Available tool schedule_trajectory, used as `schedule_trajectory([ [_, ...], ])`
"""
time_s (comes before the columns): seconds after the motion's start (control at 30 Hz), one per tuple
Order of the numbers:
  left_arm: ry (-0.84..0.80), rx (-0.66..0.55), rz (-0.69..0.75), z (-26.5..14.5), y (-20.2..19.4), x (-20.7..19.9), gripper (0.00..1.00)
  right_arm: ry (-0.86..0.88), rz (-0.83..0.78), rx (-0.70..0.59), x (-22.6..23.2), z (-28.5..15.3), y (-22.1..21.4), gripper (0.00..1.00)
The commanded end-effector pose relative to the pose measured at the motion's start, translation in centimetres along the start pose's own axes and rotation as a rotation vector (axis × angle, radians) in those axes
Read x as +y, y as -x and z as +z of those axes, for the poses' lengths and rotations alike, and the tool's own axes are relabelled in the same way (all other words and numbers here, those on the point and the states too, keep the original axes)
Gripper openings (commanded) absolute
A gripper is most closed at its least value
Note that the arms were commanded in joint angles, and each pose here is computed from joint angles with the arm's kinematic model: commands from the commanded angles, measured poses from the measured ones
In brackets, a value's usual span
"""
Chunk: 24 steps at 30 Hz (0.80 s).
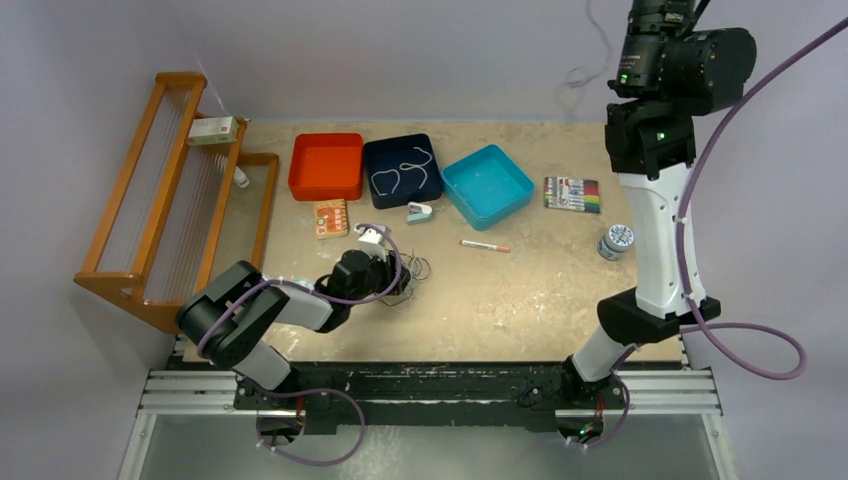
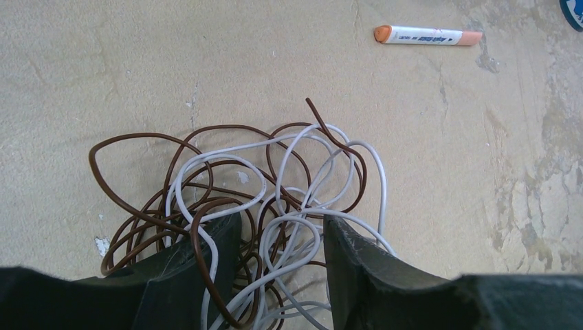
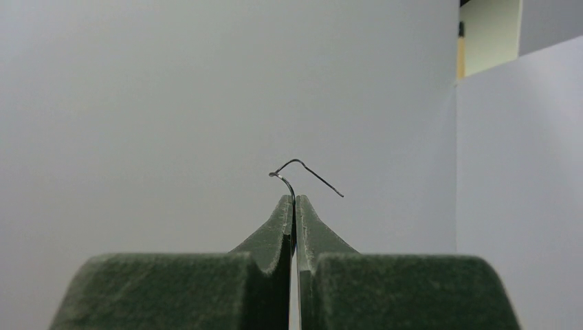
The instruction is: Untangle the cables
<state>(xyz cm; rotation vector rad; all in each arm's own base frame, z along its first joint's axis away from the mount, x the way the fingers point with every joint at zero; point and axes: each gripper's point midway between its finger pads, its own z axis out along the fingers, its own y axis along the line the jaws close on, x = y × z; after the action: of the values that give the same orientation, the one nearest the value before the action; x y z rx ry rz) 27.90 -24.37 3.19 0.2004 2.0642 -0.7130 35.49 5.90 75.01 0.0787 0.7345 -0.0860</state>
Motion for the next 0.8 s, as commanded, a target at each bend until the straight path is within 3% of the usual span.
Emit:
schedule_trajectory([
  [0.0,0.04,0.008,-0.012,-0.5,-0.6,0.8,0.47,-0.042,-0.027,-0.143,-1.9,0.2,5.0,0.0],
  [0.33,0.025,-0.013,-0.012,-0.2,1.8,-0.5,0.49,0.034,-0.075,-0.001,0.0,-0.8,-1.0,0.0],
  [0.77,0.071,-0.154,-0.027,-3.3,10.0,-2.5,0.72,0.093,-0.043,0.193,1.4,-2.5,-10.6,0.0],
])
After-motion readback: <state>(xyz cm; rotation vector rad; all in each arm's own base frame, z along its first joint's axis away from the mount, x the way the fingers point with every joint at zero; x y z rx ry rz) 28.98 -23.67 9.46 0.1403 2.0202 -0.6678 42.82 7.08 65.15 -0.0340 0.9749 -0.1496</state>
